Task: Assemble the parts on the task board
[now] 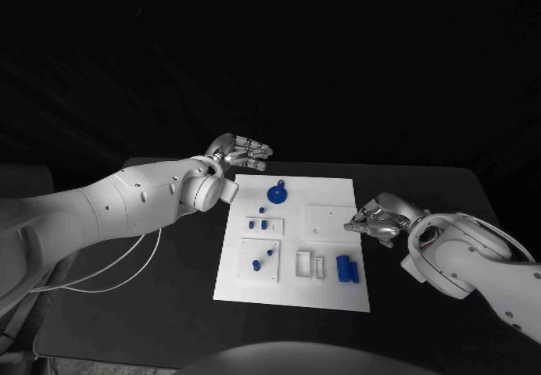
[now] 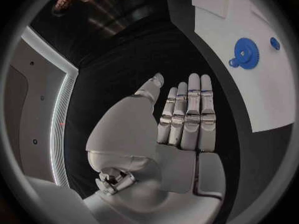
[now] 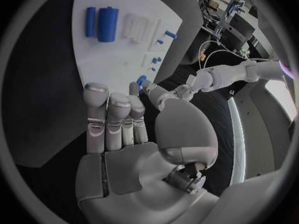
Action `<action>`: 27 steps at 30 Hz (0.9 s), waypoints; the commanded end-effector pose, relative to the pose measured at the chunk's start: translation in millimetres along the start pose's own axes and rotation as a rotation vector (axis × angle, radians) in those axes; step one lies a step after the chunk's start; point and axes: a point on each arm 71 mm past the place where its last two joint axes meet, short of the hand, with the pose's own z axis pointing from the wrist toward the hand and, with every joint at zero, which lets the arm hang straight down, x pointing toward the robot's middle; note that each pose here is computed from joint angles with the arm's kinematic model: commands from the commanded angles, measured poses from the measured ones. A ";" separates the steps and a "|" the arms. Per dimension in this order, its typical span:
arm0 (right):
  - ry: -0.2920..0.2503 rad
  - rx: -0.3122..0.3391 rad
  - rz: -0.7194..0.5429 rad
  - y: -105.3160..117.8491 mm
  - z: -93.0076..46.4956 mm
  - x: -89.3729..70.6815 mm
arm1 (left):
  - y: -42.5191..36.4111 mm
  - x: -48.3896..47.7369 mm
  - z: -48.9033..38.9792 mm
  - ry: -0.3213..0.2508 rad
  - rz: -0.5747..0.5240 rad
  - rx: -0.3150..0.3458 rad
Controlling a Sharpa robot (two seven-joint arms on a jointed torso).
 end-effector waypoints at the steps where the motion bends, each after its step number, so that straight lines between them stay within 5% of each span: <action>1: 0.159 0.168 -0.036 -16.7 -1.2 9.2 | -3.1 3.3 -2.0 0.031 -0.021 0.043; 13: 0.260 0.283 -0.083 -30.6 3.0 23.2 | -4.0 7.1 -6.0 0.059 -0.034 0.054; 27: 0.302 0.294 -0.094 -25.6 12.8 52.7 | -4.7 12.1 -6.8 0.090 -0.045 0.051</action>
